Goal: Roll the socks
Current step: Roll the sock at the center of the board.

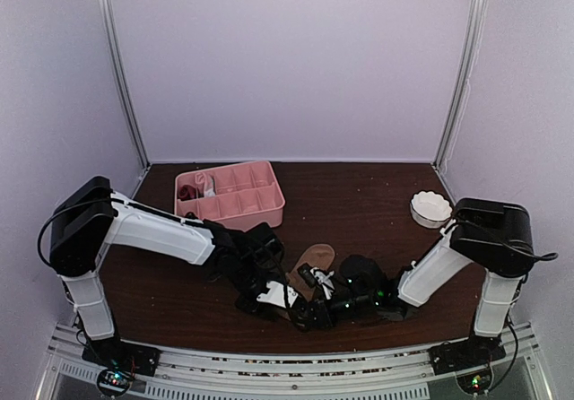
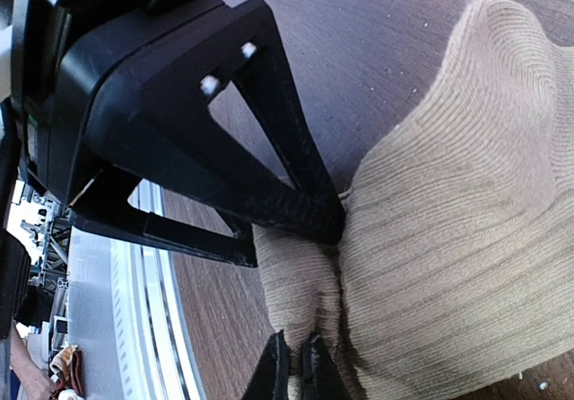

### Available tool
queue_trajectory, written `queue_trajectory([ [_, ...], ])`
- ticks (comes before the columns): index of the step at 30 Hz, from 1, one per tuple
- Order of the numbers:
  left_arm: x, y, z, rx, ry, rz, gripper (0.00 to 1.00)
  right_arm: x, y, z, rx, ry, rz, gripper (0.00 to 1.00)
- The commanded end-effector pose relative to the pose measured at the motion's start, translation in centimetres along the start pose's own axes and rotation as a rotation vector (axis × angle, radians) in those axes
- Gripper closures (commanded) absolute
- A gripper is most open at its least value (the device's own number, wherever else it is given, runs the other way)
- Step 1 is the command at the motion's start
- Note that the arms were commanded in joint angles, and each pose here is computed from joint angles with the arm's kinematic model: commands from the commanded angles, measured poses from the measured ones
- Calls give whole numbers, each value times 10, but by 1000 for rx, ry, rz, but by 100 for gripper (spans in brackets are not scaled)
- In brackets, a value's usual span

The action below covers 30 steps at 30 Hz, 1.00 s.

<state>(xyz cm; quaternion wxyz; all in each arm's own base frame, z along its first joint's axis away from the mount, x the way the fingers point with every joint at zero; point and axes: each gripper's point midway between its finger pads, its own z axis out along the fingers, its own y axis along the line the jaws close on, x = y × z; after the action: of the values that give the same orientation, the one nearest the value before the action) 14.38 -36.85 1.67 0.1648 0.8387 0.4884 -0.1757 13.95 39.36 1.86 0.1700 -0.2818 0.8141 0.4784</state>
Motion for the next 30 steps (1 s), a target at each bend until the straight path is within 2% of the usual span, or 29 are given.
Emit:
queue_trajectory([
  [1,-1,-13,-3,46,-12,-42,59,79,-65,-14,241,236,153,94],
  [5,-9,-9,-5,44,-40,-54,66,79,-65,-15,239,236,149,95],
  [12,1,1,4,79,-4,-163,95,70,-62,-17,243,197,115,93],
  [15,6,1,0,150,-24,-270,98,59,-61,-25,263,140,69,81],
  [22,21,-13,4,353,-17,-495,100,33,-45,-38,289,8,-80,74],
  [27,27,-22,9,451,26,-616,100,26,-38,-51,345,-72,-174,73],
  [29,30,-22,10,471,35,-654,100,21,-35,-61,397,-121,-226,69],
  [30,30,-23,10,481,40,-669,100,18,-34,-67,430,-147,-254,63],
])
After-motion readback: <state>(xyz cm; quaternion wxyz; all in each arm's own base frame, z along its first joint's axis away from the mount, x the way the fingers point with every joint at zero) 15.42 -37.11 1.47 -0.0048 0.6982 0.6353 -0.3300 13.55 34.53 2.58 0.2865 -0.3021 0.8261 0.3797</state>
